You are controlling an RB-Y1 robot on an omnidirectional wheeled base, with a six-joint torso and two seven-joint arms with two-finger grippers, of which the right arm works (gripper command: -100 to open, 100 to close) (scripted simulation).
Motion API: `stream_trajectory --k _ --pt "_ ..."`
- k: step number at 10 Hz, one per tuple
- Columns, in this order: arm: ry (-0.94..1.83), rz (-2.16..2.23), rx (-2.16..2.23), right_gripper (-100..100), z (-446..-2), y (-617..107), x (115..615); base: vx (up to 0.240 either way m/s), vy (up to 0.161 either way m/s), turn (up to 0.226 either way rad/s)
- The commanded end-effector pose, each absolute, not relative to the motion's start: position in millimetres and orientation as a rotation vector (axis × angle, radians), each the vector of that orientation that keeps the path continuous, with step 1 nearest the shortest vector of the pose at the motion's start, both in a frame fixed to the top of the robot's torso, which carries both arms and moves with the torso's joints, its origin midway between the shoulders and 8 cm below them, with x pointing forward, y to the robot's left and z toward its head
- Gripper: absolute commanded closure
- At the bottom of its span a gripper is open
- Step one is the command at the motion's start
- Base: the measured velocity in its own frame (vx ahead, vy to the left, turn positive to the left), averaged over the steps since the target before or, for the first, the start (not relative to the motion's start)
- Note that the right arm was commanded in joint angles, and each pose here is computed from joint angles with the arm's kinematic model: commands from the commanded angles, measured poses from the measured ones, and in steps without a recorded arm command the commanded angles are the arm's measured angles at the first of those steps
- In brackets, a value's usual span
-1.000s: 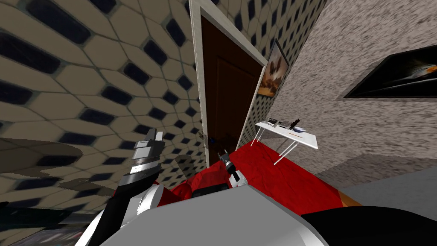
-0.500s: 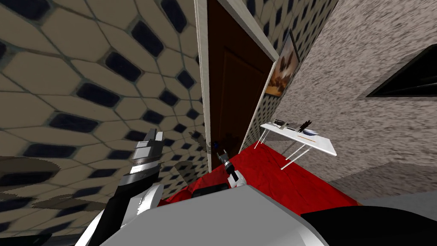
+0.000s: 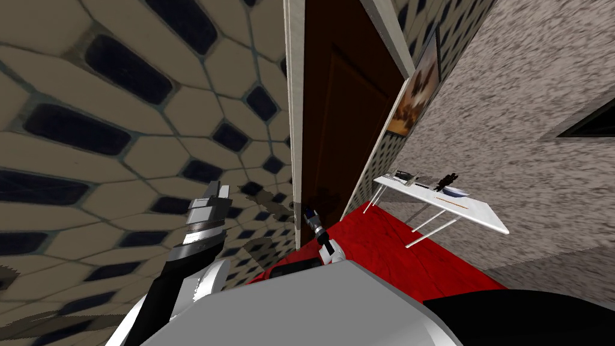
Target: Pull the door open
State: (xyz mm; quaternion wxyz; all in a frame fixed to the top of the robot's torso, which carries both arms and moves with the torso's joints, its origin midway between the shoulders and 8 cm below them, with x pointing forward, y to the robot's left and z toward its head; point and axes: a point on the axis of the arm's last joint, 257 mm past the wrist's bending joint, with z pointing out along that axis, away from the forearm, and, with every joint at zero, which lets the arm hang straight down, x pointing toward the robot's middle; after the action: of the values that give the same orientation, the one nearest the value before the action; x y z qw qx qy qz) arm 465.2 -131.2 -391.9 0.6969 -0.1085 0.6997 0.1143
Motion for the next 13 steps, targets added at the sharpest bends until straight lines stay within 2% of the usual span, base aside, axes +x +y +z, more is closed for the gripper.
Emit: stream_trajectory --k 1,2,7,13 --pt "1.56 0.255 -0.242 -100 -391.9 -131.2 465.2 0.077 0.027 0.004" --pt "1.56 0.255 -0.242 100 -391.9 -131.2 465.2 -0.009 -0.002 0.006" --pt "1.56 0.255 -0.242 100 -391.9 -131.2 465.2 -0.015 -0.005 0.001" --pt "1.645 0.224 -0.128 100 -411.3 -165.2 469.7 -0.174 -0.054 -0.03"
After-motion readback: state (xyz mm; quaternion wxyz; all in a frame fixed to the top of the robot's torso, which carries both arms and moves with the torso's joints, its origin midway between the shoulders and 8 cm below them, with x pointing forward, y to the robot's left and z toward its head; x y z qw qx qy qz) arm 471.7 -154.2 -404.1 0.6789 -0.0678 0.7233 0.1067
